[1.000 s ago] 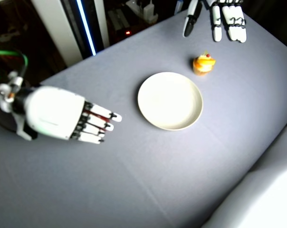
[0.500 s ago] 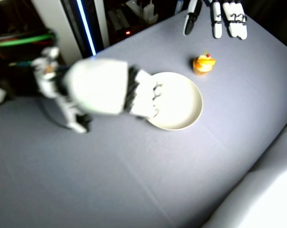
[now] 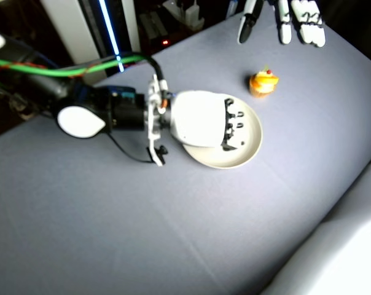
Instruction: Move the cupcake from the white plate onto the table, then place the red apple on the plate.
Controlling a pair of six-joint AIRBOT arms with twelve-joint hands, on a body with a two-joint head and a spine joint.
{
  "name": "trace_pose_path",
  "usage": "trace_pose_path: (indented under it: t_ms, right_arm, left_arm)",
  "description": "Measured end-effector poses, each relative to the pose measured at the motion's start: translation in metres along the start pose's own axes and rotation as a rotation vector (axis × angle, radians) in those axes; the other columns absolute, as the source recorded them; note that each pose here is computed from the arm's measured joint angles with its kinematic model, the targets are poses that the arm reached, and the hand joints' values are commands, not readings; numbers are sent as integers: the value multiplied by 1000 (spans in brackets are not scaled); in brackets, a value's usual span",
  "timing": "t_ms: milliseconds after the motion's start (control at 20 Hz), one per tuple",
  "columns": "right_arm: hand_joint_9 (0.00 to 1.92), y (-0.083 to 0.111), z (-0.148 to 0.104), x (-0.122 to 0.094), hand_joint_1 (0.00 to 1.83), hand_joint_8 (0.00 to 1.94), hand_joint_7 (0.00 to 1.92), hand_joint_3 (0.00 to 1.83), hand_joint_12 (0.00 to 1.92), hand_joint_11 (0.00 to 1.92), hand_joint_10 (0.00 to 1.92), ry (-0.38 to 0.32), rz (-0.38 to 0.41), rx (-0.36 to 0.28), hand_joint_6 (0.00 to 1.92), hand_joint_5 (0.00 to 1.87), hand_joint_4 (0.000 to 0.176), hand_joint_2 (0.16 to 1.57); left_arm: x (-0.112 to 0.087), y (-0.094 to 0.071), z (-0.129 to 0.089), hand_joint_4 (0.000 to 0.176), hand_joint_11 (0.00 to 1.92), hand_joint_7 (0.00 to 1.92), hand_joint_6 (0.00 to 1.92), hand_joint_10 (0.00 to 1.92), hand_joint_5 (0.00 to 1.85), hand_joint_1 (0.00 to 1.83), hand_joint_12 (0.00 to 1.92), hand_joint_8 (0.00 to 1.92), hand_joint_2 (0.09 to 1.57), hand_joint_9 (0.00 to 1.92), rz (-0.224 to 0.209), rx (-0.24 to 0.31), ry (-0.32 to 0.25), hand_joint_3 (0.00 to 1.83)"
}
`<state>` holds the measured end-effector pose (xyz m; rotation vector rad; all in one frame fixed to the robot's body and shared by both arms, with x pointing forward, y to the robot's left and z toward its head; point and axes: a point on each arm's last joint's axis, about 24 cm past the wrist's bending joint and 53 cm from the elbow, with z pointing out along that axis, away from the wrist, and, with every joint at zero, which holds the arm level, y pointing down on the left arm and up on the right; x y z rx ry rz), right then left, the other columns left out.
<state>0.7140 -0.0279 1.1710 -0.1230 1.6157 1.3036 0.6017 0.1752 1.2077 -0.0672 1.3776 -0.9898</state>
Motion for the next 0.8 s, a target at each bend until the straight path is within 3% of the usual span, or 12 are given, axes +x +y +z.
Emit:
trace_pose_path:
  t_ms: [50,250,300,400,500,600,700,750,800]
  right_arm:
    - [2,0,0,0,900,0,2,0,19,0,0,1,1,2,0,2,176,849]
    - [0,19,-4,9,824,0,0,0,0,0,0,18,20,-37,0,0,176,807]
    - [0,28,-14,0,652,0,0,0,0,0,0,6,9,-62,0,0,176,790]
    - [0,31,-42,-32,587,0,0,0,0,0,0,-87,23,-83,0,0,176,761]
    - [0,21,-76,-60,688,0,0,0,0,0,0,-188,70,-74,0,0,176,765]
    - [0,13,-112,-67,792,0,0,0,0,0,0,-251,116,-61,0,0,176,727]
    - [0,23,-140,-68,826,0,0,2,0,0,0,-310,157,-102,0,0,176,782]
    - [0,33,-157,-71,906,0,0,19,0,0,0,-349,164,-139,0,0,176,834]
    - [18,41,-175,-81,919,0,30,4,16,21,0,-409,159,-180,108,434,92,812]
  left_arm:
    - [-1,1,0,176,101,22,0,3,62,818,90,2,863,8,-2,-4,-2,1]
    - [-1,0,0,176,115,27,0,6,53,799,102,3,852,19,-2,-1,-5,0]
    - [-2,0,-1,176,103,40,0,9,36,802,101,7,835,31,-5,-3,-10,0]
    - [-5,2,-4,176,90,11,0,1,6,798,97,1,835,11,-12,-17,-23,0]
    - [-9,4,-7,176,84,6,0,3,0,843,96,2,803,12,-10,-21,-39,0]
    - [-15,2,-9,176,63,0,0,0,0,789,90,0,815,0,-14,-18,-64,0]
    - [-20,-4,-12,175,86,0,0,1,0,724,109,0,853,3,-20,-2,-84,7]
    - [-23,-8,-14,158,108,28,0,2,0,638,283,9,866,81,-49,19,-99,0]
    - [-28,-11,-14,117,56,48,9,12,100,580,698,6,1008,185,-86,41,-112,12]
